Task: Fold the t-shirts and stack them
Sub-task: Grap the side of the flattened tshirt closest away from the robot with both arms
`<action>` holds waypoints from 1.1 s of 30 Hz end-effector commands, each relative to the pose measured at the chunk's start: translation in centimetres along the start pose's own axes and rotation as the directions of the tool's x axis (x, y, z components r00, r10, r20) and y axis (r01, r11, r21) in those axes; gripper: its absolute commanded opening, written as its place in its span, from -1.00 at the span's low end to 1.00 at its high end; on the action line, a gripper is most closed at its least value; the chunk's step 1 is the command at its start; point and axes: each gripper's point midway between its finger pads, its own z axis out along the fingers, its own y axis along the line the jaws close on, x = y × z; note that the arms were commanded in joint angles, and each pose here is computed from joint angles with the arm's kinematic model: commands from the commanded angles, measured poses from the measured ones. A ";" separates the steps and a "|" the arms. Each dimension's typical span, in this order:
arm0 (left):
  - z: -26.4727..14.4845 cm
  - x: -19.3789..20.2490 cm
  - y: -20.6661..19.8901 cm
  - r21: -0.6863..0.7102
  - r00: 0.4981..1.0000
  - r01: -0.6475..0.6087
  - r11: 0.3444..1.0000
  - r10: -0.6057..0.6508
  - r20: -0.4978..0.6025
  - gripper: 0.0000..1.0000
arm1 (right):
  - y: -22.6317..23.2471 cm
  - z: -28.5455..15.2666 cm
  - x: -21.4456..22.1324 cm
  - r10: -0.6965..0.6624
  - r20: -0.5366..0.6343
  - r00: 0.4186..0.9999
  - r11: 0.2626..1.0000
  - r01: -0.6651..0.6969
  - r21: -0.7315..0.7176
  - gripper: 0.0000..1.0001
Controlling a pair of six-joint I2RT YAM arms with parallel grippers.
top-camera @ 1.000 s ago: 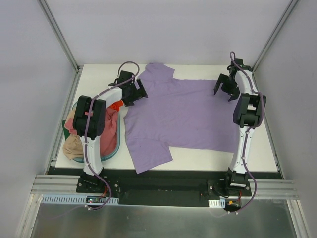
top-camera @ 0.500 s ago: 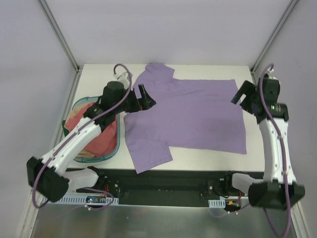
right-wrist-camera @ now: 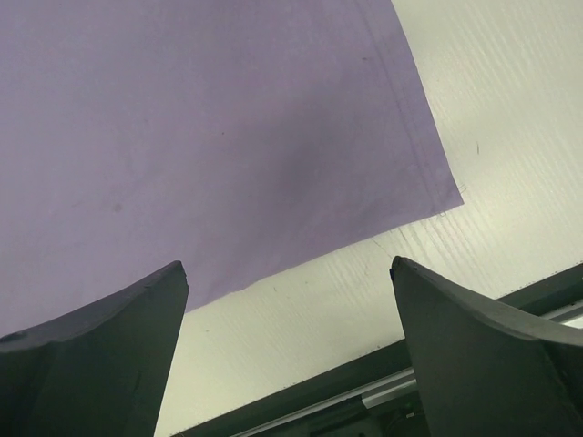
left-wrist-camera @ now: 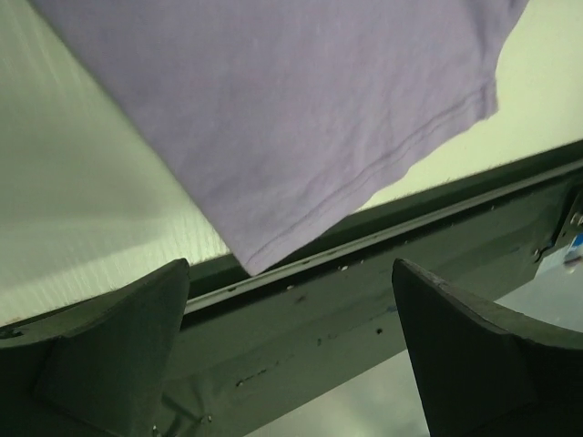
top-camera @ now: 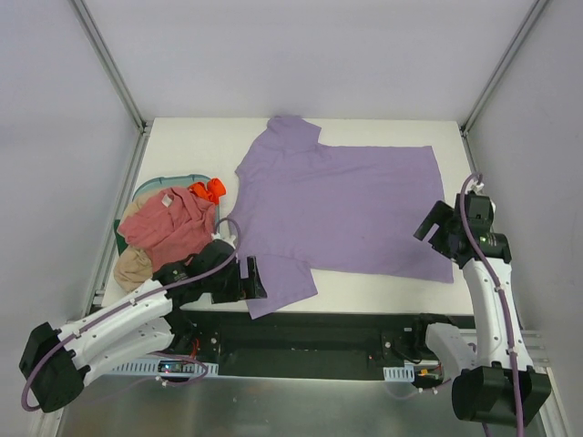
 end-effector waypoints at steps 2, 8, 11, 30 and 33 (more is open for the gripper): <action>0.2 3.3 1.0 -0.025 0.995 0.065 0.998 -0.067 -0.071 0.79 | -0.9 0.3 0.4 -0.043 -0.032 0.999 0.998 0.044 0.041 0.92; 0.5 4.2 1.0 -0.058 0.993 0.066 0.996 -0.071 -0.097 0.62 | -1.4 1.0 0.9 -0.044 -0.038 0.998 0.997 0.046 0.065 0.92; 1.0 4.6 1.4 -0.110 0.992 0.051 0.993 -0.063 -0.109 0.55 | -1.4 1.1 0.9 -0.047 -0.039 0.998 0.997 0.049 0.064 0.92; 3.4 4.7 0.8 -0.152 0.993 0.057 0.987 -0.072 -0.095 -0.08 | -2.1 1.2 1.0 -0.045 -0.025 0.999 0.995 0.047 0.088 0.92; 3.9 4.7 0.4 -0.150 0.993 0.049 0.988 -0.064 -0.100 -0.19 | -2.5 1.3 1.0 -0.027 -0.015 1.000 0.994 0.028 0.109 0.92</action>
